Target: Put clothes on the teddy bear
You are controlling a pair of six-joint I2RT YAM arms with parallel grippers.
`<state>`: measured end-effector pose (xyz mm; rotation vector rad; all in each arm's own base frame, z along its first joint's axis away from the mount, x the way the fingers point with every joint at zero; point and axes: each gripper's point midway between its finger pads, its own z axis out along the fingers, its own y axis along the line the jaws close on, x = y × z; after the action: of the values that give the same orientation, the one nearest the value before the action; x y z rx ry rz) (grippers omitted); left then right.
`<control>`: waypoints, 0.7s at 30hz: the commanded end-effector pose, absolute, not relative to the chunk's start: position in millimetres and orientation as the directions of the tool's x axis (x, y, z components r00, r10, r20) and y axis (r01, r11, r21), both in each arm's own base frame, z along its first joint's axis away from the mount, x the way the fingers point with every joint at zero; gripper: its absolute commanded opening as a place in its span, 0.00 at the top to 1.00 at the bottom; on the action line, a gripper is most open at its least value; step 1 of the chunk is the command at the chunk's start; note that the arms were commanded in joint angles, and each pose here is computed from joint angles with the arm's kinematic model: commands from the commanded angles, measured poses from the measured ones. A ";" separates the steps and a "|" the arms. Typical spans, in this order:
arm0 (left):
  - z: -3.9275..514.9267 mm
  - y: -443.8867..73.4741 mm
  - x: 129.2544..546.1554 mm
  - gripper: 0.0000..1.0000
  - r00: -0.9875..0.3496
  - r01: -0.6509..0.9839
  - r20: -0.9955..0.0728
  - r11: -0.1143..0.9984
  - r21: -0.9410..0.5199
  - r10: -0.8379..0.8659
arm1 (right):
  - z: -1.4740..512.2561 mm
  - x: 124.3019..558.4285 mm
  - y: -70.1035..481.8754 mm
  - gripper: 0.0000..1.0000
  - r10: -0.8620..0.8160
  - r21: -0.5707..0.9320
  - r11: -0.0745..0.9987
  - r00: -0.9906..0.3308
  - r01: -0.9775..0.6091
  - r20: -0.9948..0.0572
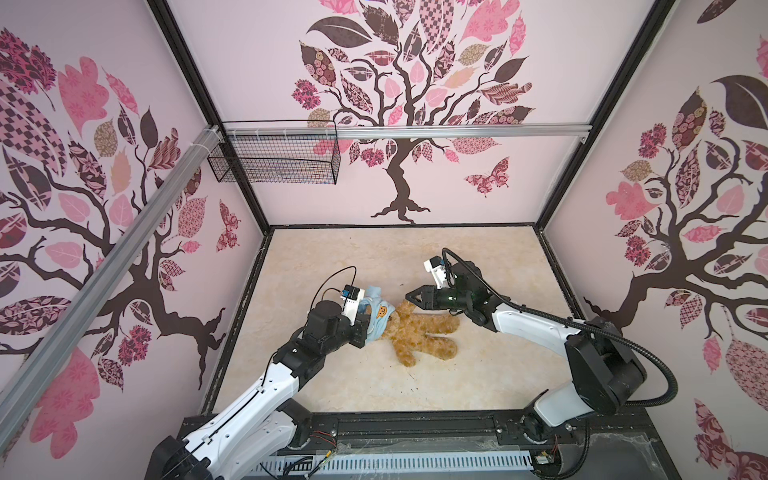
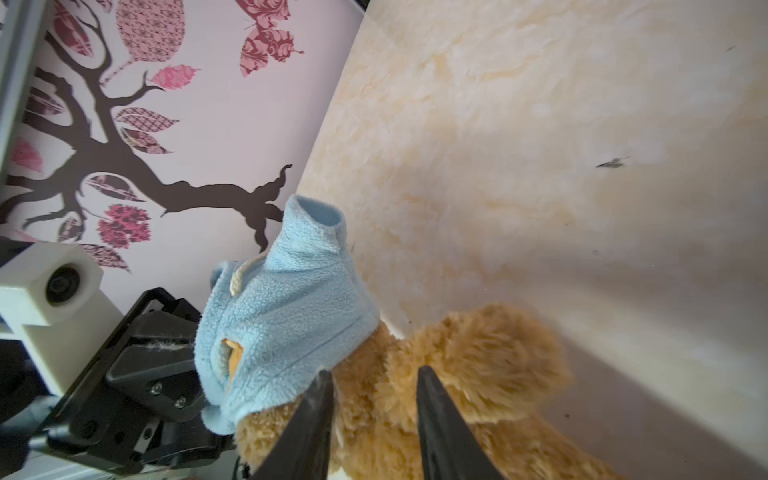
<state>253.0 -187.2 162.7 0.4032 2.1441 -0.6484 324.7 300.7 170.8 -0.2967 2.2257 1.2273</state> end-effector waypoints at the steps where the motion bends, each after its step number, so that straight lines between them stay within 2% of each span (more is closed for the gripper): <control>1: 179.0 -184.6 264.7 1.00 -0.635 0.400 -0.771 0.839 -0.369 -0.036 | 196.0 332.3 279.1 0.56 0.063 0.582 0.650 -0.729 -0.488 -0.681; 10: 175.3 -189.7 271.0 1.00 -0.721 0.247 -0.658 0.807 -0.536 -0.216 | 223.8 302.3 267.4 0.50 0.041 0.516 0.647 -0.650 -0.561 -0.759; 21: 202.2 -189.7 269.1 1.00 -0.747 0.139 -0.568 0.754 -0.642 -0.345 | 223.5 264.7 270.9 0.47 -0.029 0.559 0.608 -0.719 -0.564 -0.694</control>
<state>262.8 -186.0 165.3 -0.0939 2.3270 -0.8145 279.9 274.1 205.4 -0.4413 2.1986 1.0199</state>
